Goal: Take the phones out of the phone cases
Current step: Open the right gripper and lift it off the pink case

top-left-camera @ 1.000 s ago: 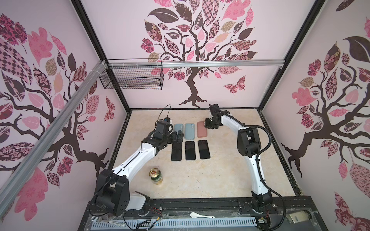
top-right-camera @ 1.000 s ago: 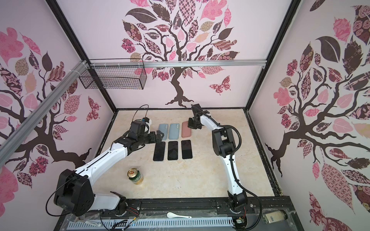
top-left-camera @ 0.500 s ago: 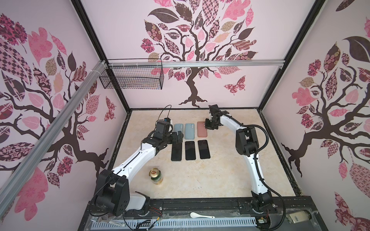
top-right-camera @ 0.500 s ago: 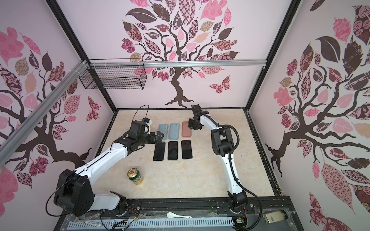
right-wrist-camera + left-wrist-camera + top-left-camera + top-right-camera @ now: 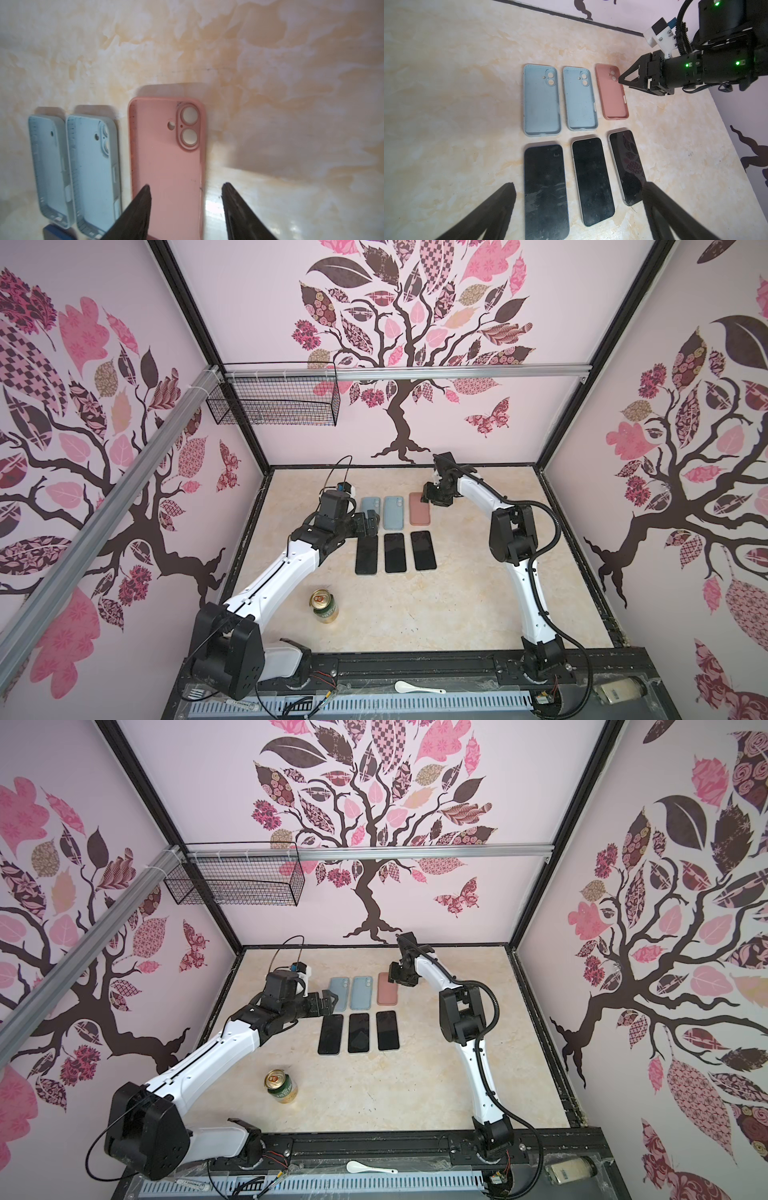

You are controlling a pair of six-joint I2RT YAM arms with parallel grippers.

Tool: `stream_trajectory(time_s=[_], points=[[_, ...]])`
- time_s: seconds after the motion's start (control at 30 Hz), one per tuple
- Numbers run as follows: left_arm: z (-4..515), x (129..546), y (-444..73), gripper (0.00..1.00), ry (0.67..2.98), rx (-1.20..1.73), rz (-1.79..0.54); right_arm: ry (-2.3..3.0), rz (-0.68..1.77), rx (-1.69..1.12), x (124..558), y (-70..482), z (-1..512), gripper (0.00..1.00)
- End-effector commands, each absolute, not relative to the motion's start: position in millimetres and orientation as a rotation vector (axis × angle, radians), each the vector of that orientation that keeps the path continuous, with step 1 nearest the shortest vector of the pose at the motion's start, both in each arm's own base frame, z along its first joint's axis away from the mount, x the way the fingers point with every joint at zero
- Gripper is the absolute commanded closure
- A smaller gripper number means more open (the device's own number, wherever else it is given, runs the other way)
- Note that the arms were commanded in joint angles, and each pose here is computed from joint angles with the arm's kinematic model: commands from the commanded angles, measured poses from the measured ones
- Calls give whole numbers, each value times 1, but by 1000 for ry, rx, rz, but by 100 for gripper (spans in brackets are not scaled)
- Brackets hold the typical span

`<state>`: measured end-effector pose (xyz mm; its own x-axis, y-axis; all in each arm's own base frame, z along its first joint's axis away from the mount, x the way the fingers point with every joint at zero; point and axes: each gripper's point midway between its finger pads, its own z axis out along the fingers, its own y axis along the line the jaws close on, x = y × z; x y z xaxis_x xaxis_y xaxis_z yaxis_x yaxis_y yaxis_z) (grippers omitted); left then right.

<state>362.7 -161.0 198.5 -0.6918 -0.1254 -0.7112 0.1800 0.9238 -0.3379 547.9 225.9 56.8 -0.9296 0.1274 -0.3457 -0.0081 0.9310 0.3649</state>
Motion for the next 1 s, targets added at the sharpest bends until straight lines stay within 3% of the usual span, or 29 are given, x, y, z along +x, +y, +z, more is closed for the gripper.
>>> stream_trajectory(time_s=[0.0, 0.17, 0.33, 0.53, 0.8, 0.97], points=[[227, 358, -156, 2, 2195, 43, -486, 2604, 563, 63, 545, 226, 133, 32], [248, 342, -142, 2, 2124, 13, -470, 2482, 561, 34, 526, 214, 189, 13], [257, 327, -122, 2, 2055, -23, -408, 2338, 596, 32, 489, 200, 226, 1], [251, 314, -87, 2, 1992, -117, -253, 2115, 561, 67, 437, 166, 244, 0], [233, 316, -59, 2, 1939, -115, -80, 1979, 395, 157, 398, 118, 218, 0], [227, 323, -57, 2, 1860, 32, -151, 1879, 252, 167, 386, 92, 214, 1]])
